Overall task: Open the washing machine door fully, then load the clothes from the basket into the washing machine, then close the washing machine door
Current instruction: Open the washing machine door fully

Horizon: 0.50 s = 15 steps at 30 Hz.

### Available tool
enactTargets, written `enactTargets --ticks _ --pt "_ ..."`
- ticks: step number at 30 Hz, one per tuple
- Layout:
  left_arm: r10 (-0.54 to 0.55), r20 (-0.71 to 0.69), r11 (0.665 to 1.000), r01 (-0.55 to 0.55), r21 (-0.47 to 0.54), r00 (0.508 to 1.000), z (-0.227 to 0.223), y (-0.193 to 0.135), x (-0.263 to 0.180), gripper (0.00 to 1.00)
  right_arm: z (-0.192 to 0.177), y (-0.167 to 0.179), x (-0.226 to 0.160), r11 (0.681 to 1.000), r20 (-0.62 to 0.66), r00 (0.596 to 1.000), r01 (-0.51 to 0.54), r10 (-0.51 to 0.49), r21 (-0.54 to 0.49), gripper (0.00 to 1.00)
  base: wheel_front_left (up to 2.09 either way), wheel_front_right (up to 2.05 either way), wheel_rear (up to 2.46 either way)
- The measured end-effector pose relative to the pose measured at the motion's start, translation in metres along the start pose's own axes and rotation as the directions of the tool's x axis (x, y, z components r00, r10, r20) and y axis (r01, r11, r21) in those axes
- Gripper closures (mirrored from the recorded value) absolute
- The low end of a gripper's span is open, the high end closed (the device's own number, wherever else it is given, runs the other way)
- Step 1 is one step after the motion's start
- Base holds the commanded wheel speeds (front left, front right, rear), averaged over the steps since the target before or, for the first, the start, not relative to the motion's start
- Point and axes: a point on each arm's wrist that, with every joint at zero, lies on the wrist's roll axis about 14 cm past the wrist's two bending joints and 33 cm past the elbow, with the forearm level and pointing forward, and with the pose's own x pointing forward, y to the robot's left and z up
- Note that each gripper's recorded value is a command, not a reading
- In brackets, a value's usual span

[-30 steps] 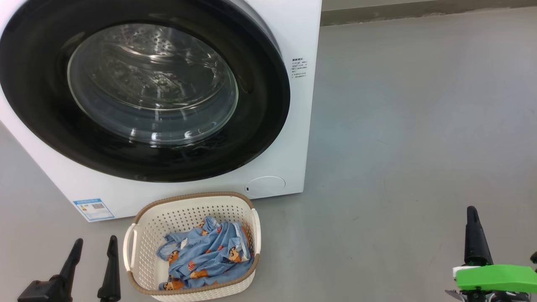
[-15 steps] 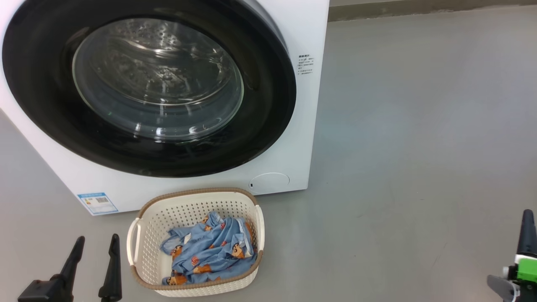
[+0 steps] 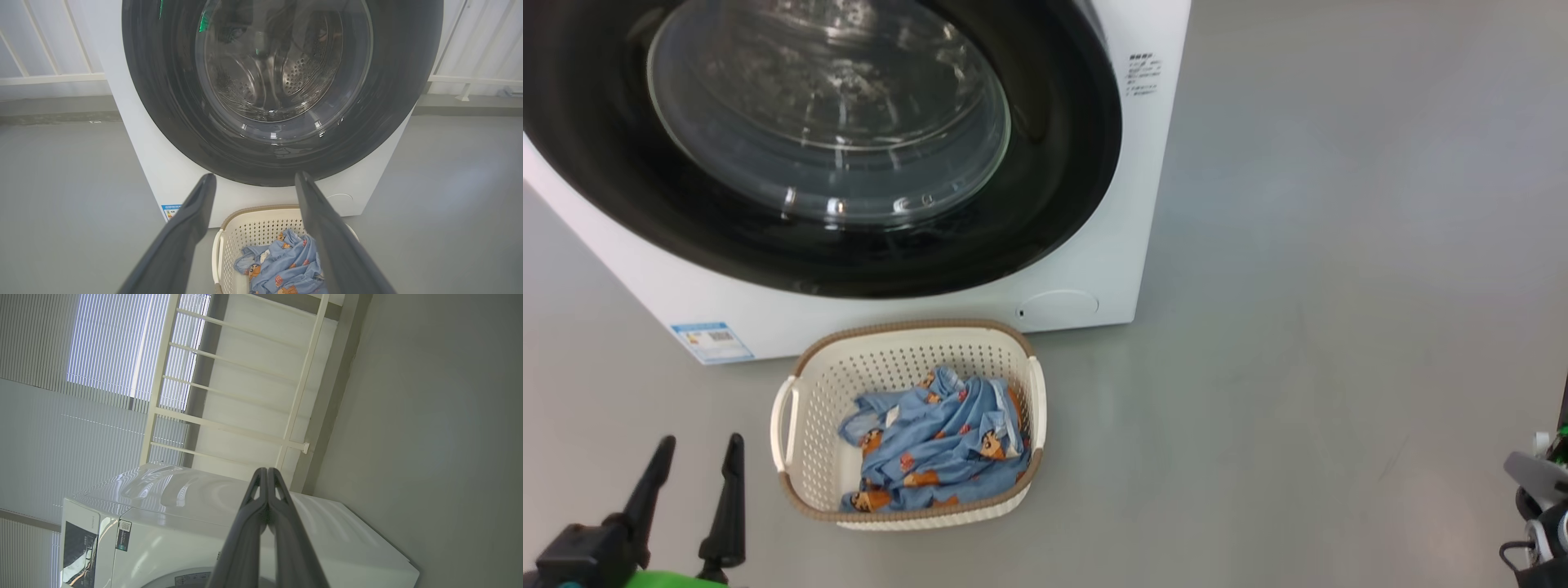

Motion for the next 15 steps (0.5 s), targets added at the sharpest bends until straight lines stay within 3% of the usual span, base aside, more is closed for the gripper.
enactTargets --ticks 15 --pt "0.039 -0.037 0.999 -0.038 0.017 0.999 -0.012 0.024 0.02 0.0 -0.059 0.01 0.043 0.999 -0.16 0.986 -0.037 0.042 0.033 1.0 0.0 0.0 0.0"
